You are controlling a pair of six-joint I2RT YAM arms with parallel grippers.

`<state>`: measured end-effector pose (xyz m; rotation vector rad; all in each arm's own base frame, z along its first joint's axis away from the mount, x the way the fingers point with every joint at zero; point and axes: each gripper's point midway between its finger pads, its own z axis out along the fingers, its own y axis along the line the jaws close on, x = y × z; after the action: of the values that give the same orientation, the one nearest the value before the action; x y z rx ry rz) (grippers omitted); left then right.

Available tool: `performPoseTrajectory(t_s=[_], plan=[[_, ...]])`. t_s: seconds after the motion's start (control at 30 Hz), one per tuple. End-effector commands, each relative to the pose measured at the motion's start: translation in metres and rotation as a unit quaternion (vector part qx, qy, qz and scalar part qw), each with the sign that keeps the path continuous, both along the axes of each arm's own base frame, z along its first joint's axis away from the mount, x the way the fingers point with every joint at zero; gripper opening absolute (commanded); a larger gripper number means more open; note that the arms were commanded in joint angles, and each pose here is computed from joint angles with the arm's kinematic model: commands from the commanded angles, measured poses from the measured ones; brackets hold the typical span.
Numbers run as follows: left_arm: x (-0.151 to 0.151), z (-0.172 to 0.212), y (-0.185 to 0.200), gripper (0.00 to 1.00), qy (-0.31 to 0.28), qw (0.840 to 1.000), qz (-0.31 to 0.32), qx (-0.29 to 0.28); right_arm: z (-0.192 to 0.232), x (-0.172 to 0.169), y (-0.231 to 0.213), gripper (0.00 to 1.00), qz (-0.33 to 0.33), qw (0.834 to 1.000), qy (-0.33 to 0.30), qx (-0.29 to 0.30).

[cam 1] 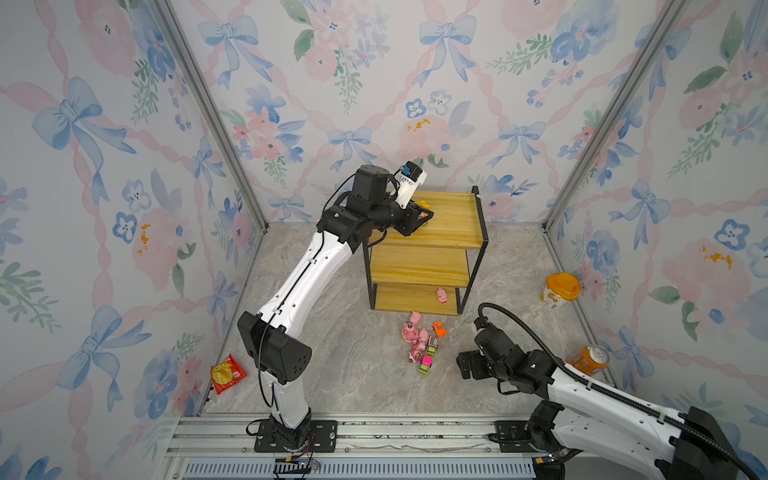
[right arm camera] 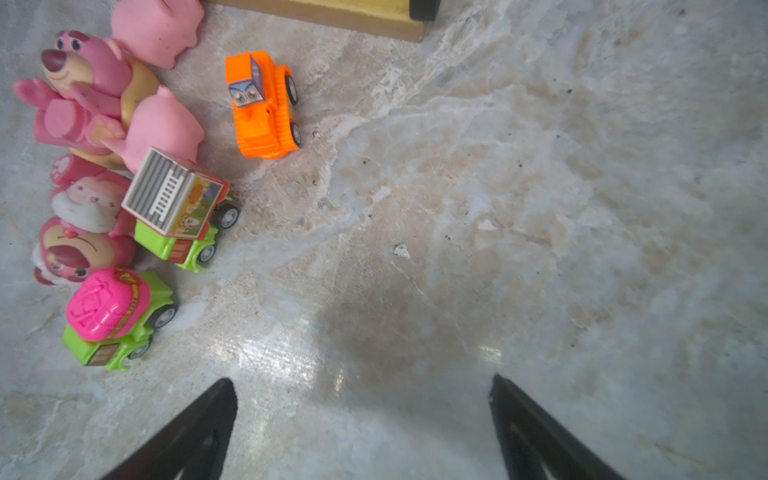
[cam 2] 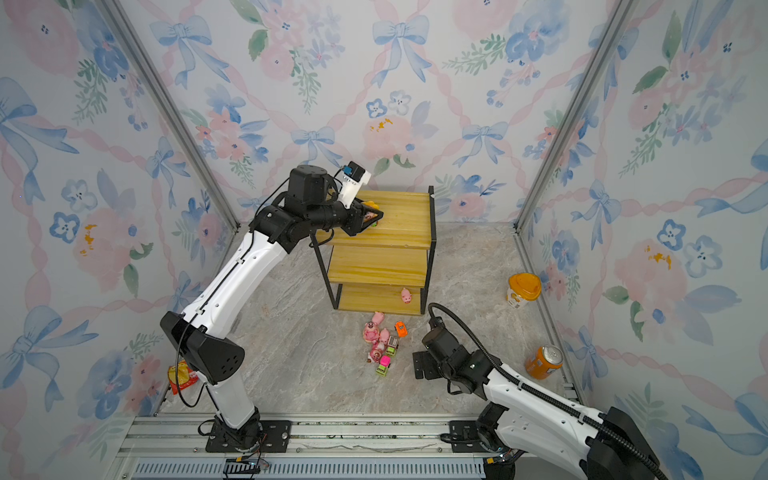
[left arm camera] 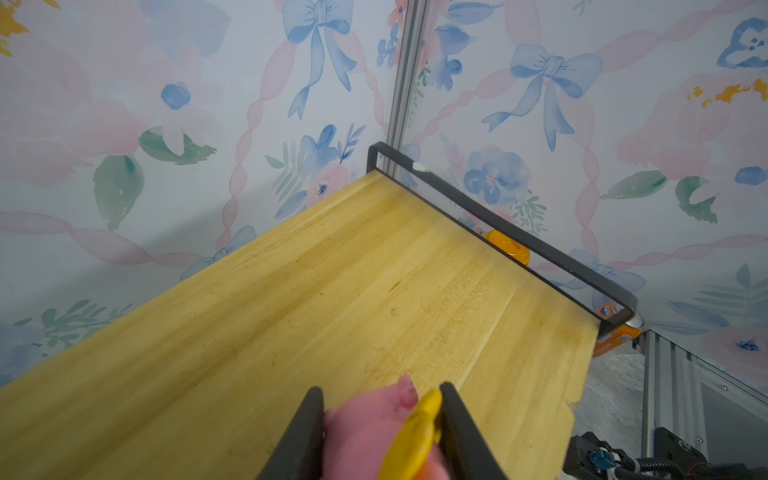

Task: Place and organize the plastic toys onto the shelf
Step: 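Lower the figure onto the top shelf and open the left gripper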

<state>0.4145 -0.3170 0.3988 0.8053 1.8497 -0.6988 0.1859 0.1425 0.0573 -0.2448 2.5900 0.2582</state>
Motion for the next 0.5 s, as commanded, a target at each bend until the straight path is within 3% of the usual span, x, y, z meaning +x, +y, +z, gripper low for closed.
performPoseTrajectory(t_s=[0.0,0.17,0.47], plan=[[0.0026,-0.0001,-0.0018,0.08,0.000,1.000,0.007,0.004,-0.0034,-0.0007,-0.0040,0.97,-0.001,1.000,-0.001,-0.002],[0.0022,-0.0009,-0.0036,0.08,-0.002,1.000,0.007,0.007,-0.0037,-0.0009,-0.0043,0.97,-0.001,1.000,-0.001,-0.002],[0.0018,-0.0029,-0.0043,0.19,-0.007,1.000,0.014,0.016,-0.0028,-0.0012,-0.0053,0.97,-0.002,1.000,-0.003,0.000]])
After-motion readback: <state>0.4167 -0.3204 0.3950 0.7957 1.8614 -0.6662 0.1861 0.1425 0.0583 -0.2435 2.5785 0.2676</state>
